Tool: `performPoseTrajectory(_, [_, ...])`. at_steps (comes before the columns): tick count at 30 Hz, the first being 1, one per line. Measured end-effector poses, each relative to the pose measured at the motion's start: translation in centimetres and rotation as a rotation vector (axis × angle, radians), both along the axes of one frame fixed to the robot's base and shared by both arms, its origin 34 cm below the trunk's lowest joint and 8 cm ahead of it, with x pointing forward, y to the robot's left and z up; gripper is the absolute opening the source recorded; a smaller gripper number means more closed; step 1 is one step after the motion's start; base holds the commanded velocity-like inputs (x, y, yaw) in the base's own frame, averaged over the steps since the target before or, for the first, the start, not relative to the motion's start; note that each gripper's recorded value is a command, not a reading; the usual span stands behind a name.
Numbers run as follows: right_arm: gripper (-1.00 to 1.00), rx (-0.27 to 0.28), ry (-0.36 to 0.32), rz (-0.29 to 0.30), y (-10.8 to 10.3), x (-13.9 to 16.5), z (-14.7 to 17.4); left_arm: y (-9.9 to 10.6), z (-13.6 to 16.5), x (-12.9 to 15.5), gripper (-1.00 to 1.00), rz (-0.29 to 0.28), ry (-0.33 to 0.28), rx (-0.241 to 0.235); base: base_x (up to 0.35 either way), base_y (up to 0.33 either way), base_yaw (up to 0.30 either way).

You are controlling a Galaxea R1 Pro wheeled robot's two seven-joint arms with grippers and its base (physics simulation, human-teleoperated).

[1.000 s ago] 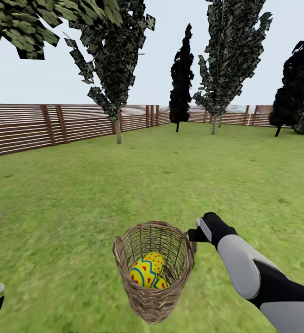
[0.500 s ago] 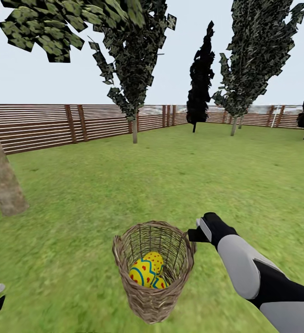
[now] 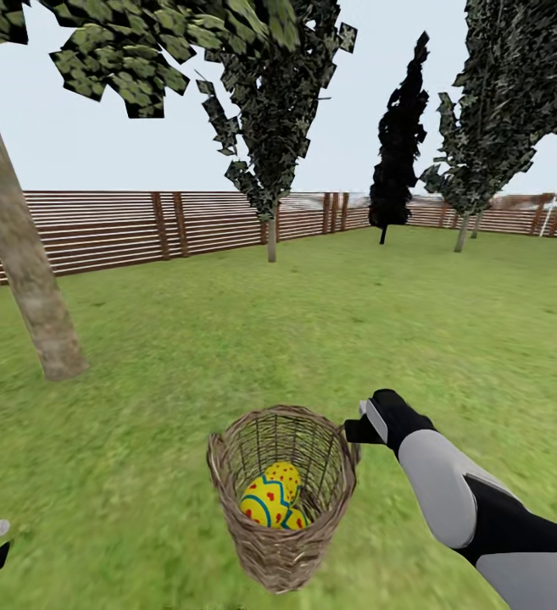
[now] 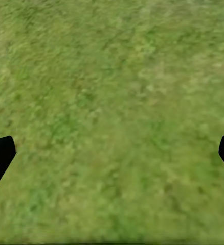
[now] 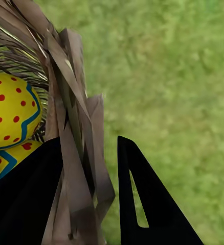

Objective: Take the three Easter eggs out of the wicker basket on the lawn in the garden, then place them on the lawn next to a single tree (choose any tree) so that all three eggs are next to the same tree and none are left in the basket.

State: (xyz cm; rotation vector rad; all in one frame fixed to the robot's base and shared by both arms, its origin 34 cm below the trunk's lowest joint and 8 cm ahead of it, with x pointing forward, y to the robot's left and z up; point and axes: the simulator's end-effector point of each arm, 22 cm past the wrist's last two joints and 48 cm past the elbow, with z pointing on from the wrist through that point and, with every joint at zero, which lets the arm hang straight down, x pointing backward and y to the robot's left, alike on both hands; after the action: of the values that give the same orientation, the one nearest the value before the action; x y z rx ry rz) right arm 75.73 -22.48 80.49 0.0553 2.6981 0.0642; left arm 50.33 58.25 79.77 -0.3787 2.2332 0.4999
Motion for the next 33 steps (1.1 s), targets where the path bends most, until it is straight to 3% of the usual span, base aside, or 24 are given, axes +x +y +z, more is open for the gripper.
performPoseTrajectory(10, [-1.0, 0.001, -0.002, 0.0, 0.03, 0.02, 0.03, 0.05, -0.05, -0.05, 1.0, 0.0, 0.003, 0.001, 0.028, 0.0, 0.282])
performPoseTrajectory(16, [-1.0, -0.002, -0.041, 0.002, 0.32, 0.72, 0.38, 0.25, 0.04, -0.1, 1.0, 0.0, 0.004, 0.004, 0.304, 0.0, 0.284])
performPoseTrajectory(33, [-1.0, -0.004, -0.044, -0.001, 0.07, 0.8, 0.45, -0.17, -0.25, -0.11, 1.0, -0.002, 0.005, -0.007, 0.338, 0.0, 0.284])
